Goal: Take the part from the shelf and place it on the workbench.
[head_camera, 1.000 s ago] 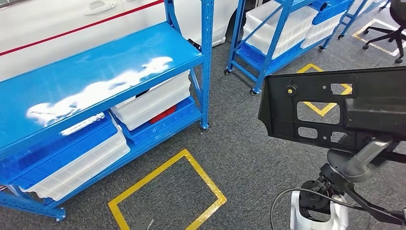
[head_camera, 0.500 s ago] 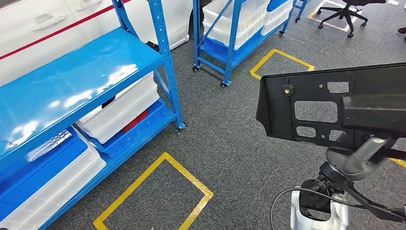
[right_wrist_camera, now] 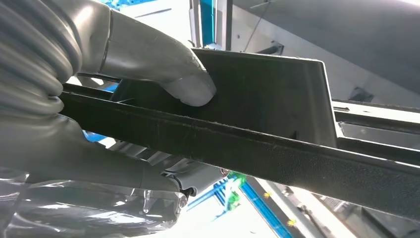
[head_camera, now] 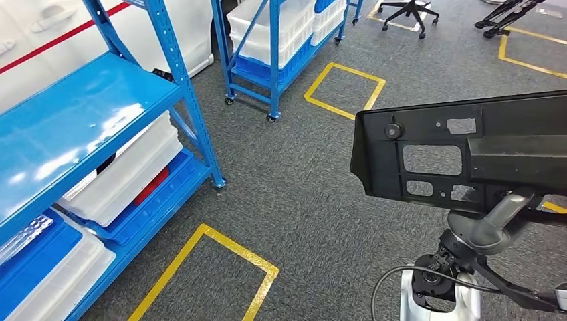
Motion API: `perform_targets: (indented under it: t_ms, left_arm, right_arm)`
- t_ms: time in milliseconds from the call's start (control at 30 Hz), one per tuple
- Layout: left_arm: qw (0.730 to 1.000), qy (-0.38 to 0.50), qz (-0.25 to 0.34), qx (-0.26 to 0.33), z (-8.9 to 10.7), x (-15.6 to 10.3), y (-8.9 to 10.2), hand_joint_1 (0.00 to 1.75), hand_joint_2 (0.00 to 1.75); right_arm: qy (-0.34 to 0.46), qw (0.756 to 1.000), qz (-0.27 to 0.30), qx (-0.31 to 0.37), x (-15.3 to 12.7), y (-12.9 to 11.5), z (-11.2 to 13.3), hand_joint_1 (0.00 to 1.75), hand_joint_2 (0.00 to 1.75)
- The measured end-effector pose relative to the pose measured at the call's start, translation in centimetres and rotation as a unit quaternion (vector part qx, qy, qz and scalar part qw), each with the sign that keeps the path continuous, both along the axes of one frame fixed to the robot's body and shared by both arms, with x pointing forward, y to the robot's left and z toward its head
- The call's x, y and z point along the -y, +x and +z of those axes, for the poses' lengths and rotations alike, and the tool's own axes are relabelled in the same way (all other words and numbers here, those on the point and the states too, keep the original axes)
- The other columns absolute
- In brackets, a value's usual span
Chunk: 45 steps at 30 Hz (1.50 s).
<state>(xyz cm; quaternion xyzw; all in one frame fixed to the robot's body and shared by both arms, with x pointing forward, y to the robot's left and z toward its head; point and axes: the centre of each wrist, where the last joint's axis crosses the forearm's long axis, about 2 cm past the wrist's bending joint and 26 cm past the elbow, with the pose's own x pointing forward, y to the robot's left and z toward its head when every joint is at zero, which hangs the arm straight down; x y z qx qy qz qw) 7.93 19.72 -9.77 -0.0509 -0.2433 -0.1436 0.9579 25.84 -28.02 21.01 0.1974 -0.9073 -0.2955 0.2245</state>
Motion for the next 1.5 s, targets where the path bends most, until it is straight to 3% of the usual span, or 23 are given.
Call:
perform_targets:
  t_ms: [1500]
  left_arm:
    - [1.0, -0.001, 0.0, 0.004, 0.3, 0.8, 0.6, 0.0, 1.75]
  right_arm:
    - [-0.016, 1.0, 0.006, 0.002, 0.3, -1.1, -1.5, 1.75, 1.75]
